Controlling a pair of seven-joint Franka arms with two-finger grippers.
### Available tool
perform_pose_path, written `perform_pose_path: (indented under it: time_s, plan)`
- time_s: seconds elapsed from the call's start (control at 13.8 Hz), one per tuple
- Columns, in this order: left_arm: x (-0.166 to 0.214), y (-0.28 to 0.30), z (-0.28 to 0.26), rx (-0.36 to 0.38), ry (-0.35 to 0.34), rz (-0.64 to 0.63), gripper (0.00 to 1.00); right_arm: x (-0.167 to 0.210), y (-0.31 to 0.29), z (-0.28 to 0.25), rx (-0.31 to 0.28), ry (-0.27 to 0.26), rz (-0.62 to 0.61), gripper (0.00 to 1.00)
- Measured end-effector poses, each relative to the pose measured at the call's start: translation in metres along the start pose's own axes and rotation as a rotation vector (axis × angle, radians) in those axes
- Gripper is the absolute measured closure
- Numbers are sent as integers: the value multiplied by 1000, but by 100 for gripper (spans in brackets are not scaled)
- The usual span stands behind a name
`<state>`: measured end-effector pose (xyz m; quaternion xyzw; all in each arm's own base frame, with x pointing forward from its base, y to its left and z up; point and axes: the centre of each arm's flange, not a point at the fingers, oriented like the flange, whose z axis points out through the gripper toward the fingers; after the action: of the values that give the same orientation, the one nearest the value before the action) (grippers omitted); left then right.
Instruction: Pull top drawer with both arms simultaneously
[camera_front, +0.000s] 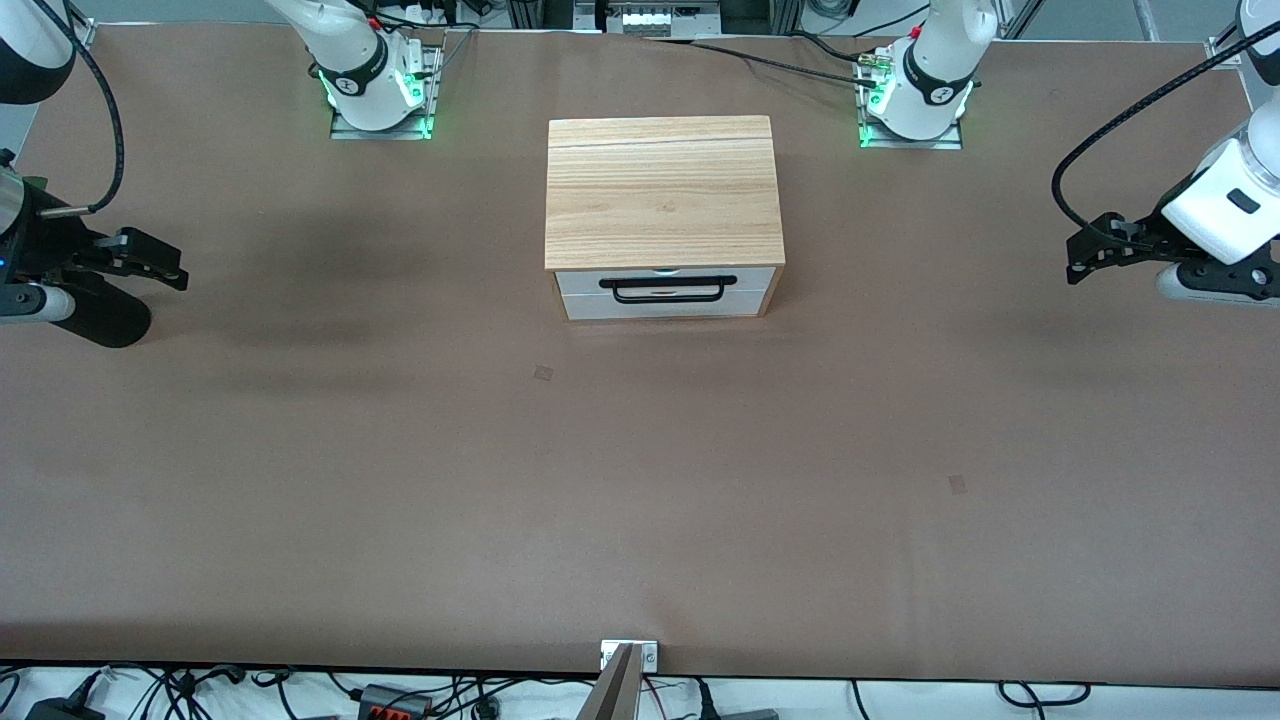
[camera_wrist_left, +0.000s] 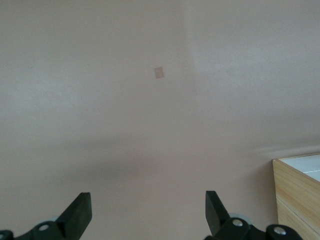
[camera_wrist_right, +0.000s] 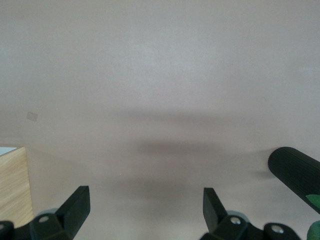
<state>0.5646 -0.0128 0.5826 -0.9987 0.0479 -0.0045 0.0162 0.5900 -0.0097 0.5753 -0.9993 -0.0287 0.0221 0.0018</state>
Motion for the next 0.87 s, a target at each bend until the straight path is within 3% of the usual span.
perform_pose_path:
  time_s: [0.58,0.87]
  plan:
    - [0,2,1,0,-5,3,0,0,-2,-3,0,1,-3,0]
    - [-5,4,6,-4,-62,6,0,0,-4,-2,0,-2,-7,0]
